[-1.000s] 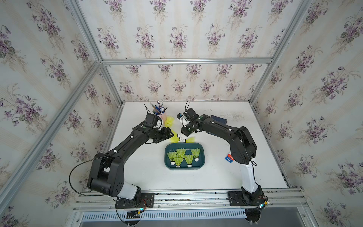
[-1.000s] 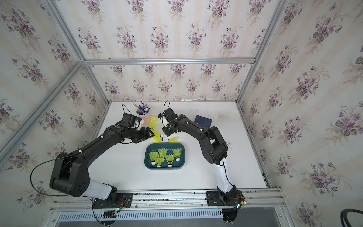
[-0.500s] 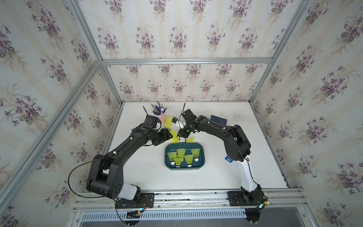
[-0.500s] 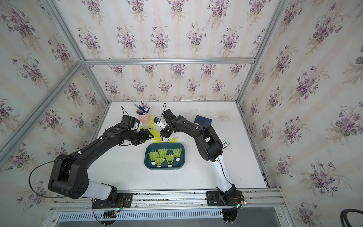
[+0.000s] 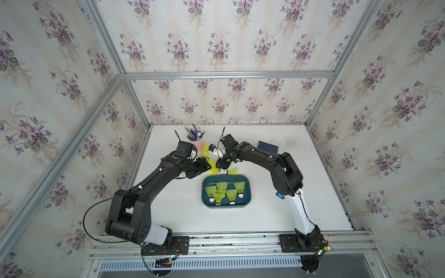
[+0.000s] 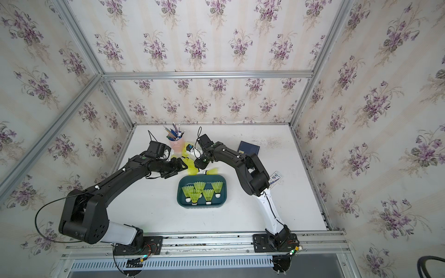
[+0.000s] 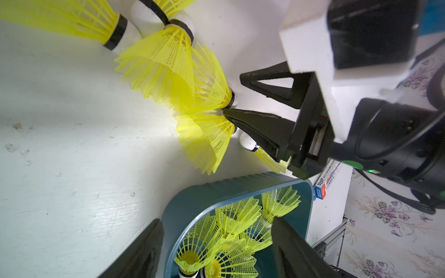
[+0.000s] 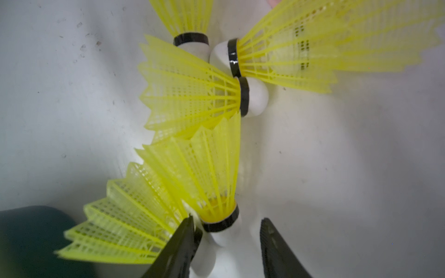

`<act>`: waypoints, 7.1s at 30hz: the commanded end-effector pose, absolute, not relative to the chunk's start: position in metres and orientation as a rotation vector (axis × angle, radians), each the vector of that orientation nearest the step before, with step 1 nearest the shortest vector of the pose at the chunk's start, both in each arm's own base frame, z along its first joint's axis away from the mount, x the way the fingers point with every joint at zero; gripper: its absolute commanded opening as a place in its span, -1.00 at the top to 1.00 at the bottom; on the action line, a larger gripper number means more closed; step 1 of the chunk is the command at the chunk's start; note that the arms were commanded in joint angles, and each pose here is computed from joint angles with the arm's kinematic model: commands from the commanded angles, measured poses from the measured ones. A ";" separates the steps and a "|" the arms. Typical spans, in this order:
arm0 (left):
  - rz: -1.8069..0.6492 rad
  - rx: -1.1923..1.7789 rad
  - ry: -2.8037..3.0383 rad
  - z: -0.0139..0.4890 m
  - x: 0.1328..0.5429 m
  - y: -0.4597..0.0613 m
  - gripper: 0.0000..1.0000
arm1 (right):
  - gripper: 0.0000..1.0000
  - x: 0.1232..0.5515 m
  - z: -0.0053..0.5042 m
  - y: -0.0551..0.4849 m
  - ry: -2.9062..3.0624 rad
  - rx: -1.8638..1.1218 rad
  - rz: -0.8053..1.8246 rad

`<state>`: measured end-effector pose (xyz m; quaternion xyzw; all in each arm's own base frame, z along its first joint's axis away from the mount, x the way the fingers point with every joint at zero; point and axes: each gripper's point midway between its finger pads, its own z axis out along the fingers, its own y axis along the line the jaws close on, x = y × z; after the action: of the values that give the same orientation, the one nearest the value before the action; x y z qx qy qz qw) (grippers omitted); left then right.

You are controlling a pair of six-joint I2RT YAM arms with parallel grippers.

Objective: Put the shuttlecocks into the storage box
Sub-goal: Pick up the shuttlecock at the center of the board, then place the shuttlecock in the storage box, then pick up the shuttlecock at the center of the board.

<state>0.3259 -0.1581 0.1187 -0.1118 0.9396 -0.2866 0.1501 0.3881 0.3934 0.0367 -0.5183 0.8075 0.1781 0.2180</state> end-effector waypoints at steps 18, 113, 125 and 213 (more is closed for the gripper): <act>-0.835 -0.306 2.700 0.121 0.325 -0.159 -0.49 | 0.10 0.391 0.025 0.397 2.289 -1.409 0.485; -0.753 0.195 2.731 0.142 0.184 -0.174 -0.47 | 0.65 0.212 0.111 0.383 2.778 -0.204 0.918; -0.766 0.197 2.738 0.137 0.186 -0.179 -0.47 | 0.62 0.211 0.099 0.382 2.812 -0.206 0.883; -0.771 -0.195 2.690 0.155 0.307 -0.146 -0.46 | 0.22 0.376 0.108 0.353 2.302 -1.259 0.400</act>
<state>0.2994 -0.1436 0.1524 -0.0625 0.9503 -0.2586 0.1619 0.3709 0.3541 0.1122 -0.3479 0.8948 0.1801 0.2141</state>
